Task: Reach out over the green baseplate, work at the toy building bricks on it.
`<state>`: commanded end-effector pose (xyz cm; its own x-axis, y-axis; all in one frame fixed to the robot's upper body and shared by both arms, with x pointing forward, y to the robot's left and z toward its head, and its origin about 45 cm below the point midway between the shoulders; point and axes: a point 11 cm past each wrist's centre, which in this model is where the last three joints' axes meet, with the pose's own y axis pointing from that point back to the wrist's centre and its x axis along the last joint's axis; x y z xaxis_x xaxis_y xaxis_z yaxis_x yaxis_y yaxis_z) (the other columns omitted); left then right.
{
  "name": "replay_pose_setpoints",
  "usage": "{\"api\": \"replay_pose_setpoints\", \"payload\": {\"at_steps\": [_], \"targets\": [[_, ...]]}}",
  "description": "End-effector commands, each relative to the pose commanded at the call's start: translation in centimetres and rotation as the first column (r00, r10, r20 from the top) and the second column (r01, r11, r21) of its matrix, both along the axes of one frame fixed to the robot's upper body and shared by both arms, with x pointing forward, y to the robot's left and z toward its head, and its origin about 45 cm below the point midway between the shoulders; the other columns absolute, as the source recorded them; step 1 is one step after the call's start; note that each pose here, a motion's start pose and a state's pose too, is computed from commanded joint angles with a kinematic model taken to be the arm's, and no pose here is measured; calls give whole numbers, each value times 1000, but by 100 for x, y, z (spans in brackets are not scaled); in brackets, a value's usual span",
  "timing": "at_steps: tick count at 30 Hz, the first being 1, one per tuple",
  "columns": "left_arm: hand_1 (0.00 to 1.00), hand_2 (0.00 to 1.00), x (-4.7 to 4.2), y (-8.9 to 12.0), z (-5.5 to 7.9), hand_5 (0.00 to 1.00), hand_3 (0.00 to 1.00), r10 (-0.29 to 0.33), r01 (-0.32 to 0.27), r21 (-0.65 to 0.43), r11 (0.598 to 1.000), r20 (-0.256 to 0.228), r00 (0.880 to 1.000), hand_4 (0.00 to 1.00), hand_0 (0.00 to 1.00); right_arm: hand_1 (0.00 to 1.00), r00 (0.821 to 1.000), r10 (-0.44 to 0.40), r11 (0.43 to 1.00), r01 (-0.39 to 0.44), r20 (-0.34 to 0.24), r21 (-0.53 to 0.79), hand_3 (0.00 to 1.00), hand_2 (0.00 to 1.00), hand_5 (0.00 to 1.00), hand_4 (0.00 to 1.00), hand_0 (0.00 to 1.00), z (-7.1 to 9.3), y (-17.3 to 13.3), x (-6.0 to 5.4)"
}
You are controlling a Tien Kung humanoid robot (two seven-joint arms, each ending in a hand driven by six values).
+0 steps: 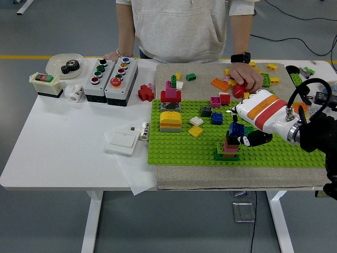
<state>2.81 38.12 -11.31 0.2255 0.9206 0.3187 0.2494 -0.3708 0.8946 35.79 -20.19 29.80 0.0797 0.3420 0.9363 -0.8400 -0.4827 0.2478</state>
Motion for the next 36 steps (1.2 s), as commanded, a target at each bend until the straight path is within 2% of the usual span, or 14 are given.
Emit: {"api": "replay_pose_setpoints", "payload": {"at_steps": [21, 36], "targets": [[555, 657, -23, 0, -1, 915, 821, -2, 2, 2, 1000, -6, 1000, 856, 425, 415, 1000, 17, 1000, -18, -17, -4, 514, 520, 452, 742, 216, -46, 35, -10], [556, 657, -2, 2, 1, 914, 821, -4, 4, 1, 1000, -2, 1000, 855, 425, 426, 1000, 19, 1000, -19, -12, 0, 520, 542, 447, 754, 217, -30, 31, 10]]}}
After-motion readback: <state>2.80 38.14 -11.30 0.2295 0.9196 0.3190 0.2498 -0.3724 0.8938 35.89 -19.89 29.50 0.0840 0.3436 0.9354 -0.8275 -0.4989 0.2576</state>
